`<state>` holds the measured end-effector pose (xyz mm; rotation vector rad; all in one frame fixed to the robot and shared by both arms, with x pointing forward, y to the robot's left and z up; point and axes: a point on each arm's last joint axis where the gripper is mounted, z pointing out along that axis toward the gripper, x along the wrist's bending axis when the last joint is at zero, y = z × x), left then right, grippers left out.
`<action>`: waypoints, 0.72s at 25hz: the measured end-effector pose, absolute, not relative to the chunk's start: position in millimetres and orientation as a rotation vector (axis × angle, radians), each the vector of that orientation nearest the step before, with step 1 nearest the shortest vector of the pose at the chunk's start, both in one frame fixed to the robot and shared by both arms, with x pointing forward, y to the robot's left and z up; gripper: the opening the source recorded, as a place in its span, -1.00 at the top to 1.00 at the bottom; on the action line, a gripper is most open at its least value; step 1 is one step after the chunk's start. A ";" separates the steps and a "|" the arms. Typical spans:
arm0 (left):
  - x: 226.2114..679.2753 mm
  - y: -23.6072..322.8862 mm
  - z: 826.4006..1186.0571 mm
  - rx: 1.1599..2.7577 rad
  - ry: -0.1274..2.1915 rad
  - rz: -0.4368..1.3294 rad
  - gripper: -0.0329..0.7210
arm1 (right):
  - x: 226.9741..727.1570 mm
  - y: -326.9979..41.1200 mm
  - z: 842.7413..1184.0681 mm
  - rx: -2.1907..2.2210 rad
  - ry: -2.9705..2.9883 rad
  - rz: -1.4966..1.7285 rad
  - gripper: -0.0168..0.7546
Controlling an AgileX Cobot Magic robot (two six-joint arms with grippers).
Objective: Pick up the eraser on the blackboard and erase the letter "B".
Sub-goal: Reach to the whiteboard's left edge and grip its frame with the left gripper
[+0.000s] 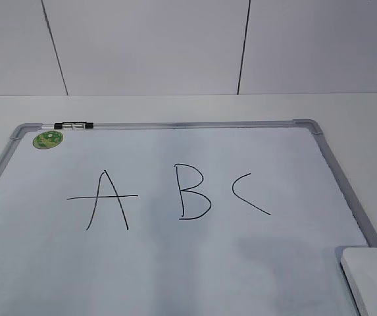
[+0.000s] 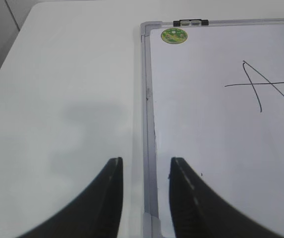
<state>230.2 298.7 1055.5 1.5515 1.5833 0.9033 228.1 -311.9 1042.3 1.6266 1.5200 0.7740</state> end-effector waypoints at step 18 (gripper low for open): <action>230.2 298.3 1055.5 1.551 1.582 0.899 0.27 | 227.3 -311.6 1044.2 1.623 1.516 0.782 -0.57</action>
